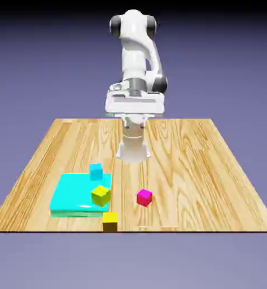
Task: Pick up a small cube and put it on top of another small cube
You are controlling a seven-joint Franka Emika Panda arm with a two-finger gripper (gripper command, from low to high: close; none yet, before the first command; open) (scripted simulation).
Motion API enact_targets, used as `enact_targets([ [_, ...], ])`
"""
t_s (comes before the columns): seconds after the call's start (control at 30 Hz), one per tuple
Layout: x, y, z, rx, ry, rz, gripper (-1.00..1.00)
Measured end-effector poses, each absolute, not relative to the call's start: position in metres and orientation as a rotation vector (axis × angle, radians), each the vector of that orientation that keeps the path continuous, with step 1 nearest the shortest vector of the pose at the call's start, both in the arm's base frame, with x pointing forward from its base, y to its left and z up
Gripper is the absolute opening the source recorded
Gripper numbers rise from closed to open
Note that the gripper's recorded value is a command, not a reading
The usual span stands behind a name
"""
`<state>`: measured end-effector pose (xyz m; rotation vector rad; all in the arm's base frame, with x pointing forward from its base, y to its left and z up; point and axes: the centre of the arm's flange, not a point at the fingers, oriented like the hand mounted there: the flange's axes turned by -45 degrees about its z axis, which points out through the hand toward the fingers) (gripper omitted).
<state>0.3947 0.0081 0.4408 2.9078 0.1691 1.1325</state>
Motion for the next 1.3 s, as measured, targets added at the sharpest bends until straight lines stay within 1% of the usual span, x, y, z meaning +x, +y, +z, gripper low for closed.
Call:
enact_targets([
  [0.27,0.409,0.034,0.320,2.955,0.786,0.578,0.00],
  [0.57,0.383,0.052,0.193,2.765,1.457,-0.046,0.00],
  [0.6,0.383,0.051,0.192,2.766,1.457,-0.046,0.00],
  [0.83,0.383,0.050,0.123,2.765,1.457,-0.046,0.00],
  [0.87,0.382,0.050,0.123,2.766,1.457,-0.046,-1.00],
  [0.93,0.382,0.050,0.122,2.766,1.457,-0.046,-1.00],
  [1.17,0.383,0.051,0.192,2.766,1.457,-0.047,-1.00],
  [1.23,0.383,0.051,0.192,2.766,1.457,-0.047,-1.00],
  [1.27,0.385,0.027,0.202,2.800,1.396,-0.046,-1.00],
  [1.3,0.384,0.022,0.211,2.797,1.407,-0.045,-1.00],
])
